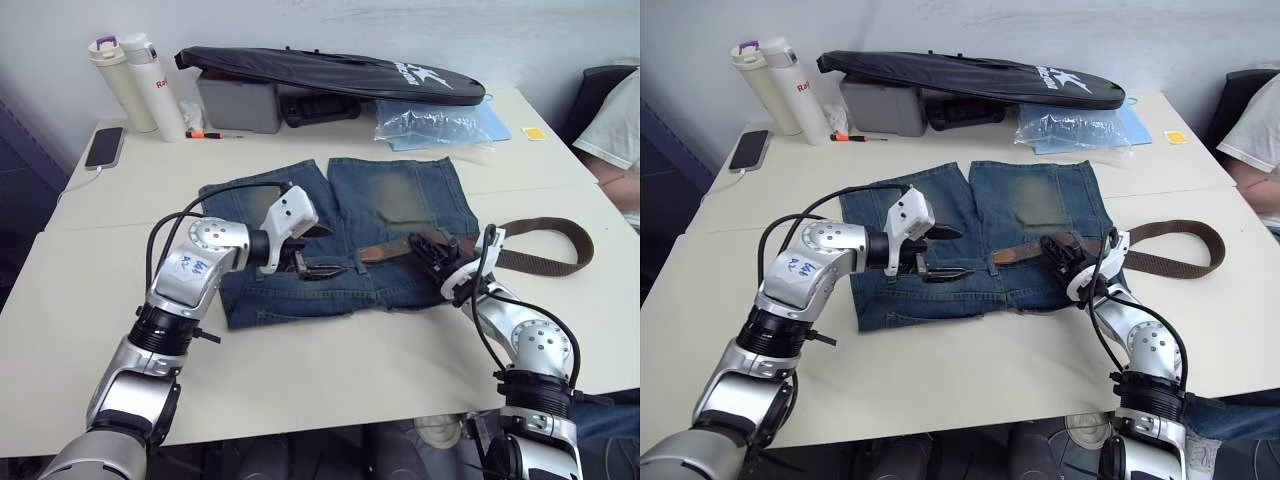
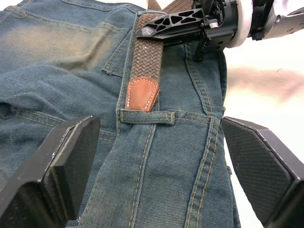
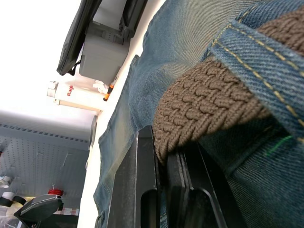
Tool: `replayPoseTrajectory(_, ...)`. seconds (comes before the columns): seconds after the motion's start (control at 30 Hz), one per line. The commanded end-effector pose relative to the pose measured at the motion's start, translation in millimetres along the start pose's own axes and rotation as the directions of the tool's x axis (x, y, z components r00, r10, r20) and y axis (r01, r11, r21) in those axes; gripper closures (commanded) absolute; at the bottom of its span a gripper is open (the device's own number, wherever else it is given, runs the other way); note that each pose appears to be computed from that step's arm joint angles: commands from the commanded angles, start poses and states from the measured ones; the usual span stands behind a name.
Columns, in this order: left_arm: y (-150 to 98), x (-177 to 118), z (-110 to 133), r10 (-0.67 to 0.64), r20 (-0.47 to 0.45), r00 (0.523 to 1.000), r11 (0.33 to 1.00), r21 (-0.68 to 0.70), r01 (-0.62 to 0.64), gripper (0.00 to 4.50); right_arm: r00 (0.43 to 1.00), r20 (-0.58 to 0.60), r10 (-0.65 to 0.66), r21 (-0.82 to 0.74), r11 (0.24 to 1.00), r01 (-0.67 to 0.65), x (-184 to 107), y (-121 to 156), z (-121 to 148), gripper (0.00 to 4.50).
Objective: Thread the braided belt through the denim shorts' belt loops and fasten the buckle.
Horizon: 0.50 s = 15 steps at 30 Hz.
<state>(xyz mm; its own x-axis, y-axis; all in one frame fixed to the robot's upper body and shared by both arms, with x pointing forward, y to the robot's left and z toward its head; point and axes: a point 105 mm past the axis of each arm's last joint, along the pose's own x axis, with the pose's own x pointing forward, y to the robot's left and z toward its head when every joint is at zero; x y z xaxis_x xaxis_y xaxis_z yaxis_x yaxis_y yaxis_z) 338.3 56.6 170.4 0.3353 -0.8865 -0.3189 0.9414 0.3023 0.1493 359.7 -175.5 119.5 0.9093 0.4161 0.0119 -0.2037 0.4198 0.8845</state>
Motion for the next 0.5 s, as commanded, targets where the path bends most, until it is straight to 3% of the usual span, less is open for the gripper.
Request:
replayPoseTrajectory(0.03, 0.1, -2.2, 10.3, -0.002, 0.02, 1.0, 0.999, 0.037, 0.001, 0.0, 0.999, 0.032, -0.03, -0.015, 0.999, 0.03, -5.0, -7.1, 11.6, 4.45)
replayPoseTrajectory(0.5, -1.8, -0.1, 11.2, -0.018, 0.02, 1.0, 0.999, 0.04, 0.018, 0.0, 0.997, 0.027, -0.066, -0.065, 0.996, 0.067, -12.2, -18.9, 11.9, 4.45)
